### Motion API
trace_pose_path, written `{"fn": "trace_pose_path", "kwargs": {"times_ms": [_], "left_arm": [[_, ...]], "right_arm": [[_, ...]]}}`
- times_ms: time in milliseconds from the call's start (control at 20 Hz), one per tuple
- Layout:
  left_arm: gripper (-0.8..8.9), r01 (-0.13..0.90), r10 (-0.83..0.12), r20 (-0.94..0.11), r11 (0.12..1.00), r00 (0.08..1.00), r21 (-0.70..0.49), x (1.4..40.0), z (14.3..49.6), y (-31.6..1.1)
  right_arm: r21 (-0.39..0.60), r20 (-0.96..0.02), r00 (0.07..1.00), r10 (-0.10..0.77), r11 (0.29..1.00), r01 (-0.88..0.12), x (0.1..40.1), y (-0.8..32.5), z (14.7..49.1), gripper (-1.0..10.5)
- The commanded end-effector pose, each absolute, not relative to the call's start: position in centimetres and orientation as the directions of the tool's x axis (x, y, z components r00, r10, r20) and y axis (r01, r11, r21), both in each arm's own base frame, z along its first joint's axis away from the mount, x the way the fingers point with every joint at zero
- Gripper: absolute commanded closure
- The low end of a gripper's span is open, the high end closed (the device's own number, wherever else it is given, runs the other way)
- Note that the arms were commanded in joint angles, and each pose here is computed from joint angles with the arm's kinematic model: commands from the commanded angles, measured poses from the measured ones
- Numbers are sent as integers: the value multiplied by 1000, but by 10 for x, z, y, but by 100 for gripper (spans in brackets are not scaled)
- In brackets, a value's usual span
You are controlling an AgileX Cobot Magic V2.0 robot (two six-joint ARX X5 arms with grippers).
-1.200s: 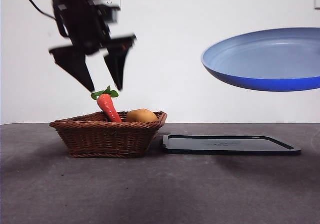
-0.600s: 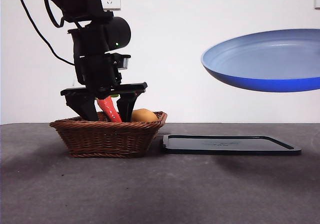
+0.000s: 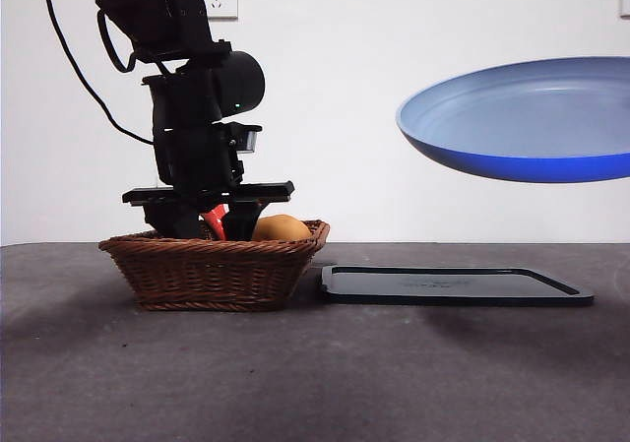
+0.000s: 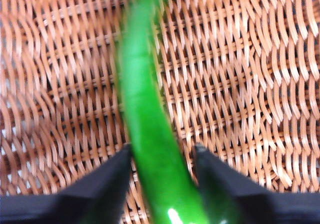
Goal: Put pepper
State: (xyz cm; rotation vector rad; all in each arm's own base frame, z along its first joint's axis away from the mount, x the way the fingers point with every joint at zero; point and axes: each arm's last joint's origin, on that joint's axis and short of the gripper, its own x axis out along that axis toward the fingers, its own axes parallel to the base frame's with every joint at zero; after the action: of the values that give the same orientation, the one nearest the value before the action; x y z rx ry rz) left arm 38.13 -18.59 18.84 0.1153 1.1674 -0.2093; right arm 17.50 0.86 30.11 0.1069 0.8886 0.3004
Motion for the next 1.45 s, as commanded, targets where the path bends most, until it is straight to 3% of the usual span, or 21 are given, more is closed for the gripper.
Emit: {"fn": "trace_pose_path", "kwargs": {"times_ms": [50,500,700,1050,1150,1450], "left_arm": [[675,213,-108,-923,977,369,-30,384,185,-191],[675,192,-136,-895,980,425,-58,377,215,-187],[675,227,-219,-861,966,458,-125,365,248,-185],[675,425,-499,-762,845,412,-323,319,311,-199],[675,484,-541,-750,808,380,-337,306,316,-214],[675,627,-505,-802,747,318,-222,280,293,-265]], "right_arm": [[214,-728,612,309,950,-226,177,9,308,943],[213,-725,615,309,950,-226,178,9,308,943],[220,-720,622,309,951,-217,181,9,308,943],[320,-799,505,326,942,-103,226,16,273,943],[381,-813,446,374,921,-78,239,21,258,943],[455,-819,376,433,890,-33,254,42,240,943]]}}
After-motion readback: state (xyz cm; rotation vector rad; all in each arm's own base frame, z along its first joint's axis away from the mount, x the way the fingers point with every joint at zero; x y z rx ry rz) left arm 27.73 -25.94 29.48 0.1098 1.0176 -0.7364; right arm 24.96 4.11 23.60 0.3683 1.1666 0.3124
